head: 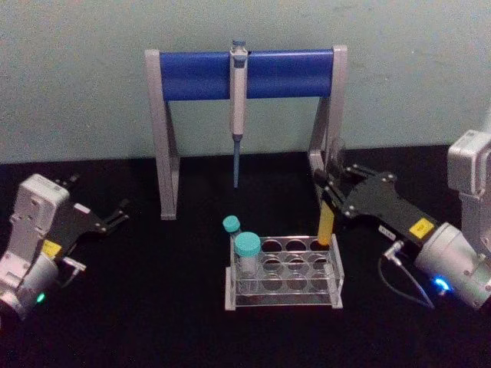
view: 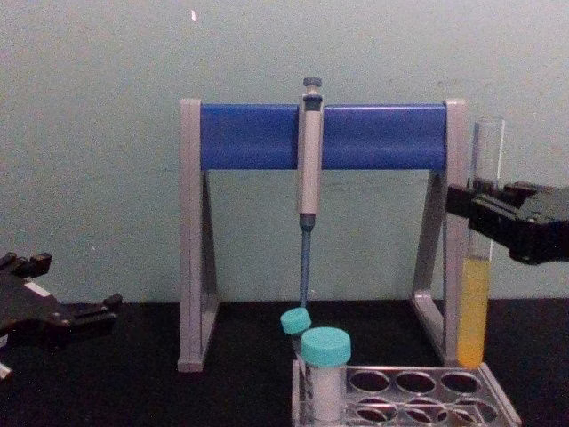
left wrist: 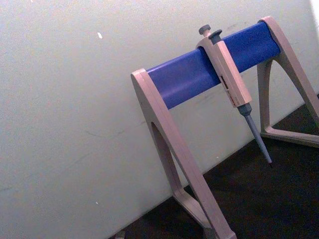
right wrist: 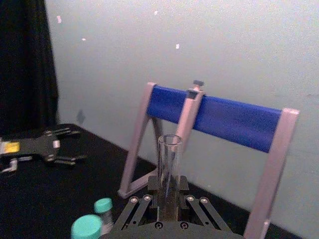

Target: Pick up the test tube from the test tube rack, shake it, then place it back into the test tube rack.

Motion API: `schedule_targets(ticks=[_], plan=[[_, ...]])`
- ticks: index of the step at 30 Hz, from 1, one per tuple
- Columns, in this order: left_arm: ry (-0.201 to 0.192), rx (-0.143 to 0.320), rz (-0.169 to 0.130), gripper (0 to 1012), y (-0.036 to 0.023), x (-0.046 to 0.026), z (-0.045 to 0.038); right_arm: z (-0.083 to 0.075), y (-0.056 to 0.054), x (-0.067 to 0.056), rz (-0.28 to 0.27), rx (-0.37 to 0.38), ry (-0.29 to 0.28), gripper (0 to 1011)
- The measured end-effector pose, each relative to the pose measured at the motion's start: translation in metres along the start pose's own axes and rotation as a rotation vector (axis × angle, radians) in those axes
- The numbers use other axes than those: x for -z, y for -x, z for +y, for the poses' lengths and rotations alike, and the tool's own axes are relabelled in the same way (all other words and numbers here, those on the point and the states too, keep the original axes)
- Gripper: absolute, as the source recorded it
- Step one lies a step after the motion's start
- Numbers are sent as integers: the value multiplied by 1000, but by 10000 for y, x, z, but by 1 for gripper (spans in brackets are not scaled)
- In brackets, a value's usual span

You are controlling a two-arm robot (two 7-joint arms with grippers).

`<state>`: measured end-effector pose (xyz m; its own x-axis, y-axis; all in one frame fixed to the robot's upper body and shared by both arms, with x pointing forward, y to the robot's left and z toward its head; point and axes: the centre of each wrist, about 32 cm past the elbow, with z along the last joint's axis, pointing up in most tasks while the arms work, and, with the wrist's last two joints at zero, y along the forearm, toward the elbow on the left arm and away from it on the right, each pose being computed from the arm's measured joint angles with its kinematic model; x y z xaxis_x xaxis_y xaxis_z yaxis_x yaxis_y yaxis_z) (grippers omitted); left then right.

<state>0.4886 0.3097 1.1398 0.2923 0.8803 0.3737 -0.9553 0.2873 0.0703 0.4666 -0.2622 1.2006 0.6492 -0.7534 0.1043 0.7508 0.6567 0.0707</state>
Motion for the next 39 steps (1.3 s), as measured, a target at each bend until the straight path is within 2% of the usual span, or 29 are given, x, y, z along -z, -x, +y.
schedule_targets(ticks=[5,10,15,22,27,31,39], plan=[[0,0,0,1010,0,0,0,-43,49,-20,19,-52,15,224],[0,0,0,1010,0,0,0,-14,100,-21,39,-99,21,224],[0,0,0,1010,0,0,0,106,123,-12,58,-130,10,224],[0,0,0,1010,0,0,0,291,97,28,78,-140,-21,224],[0,0,0,1010,0,0,0,405,63,58,80,-111,-46,224],[0,0,0,1010,0,0,0,466,50,90,56,-62,-58,224],[0,0,0,1010,0,0,0,462,24,114,11,9,-53,224]])
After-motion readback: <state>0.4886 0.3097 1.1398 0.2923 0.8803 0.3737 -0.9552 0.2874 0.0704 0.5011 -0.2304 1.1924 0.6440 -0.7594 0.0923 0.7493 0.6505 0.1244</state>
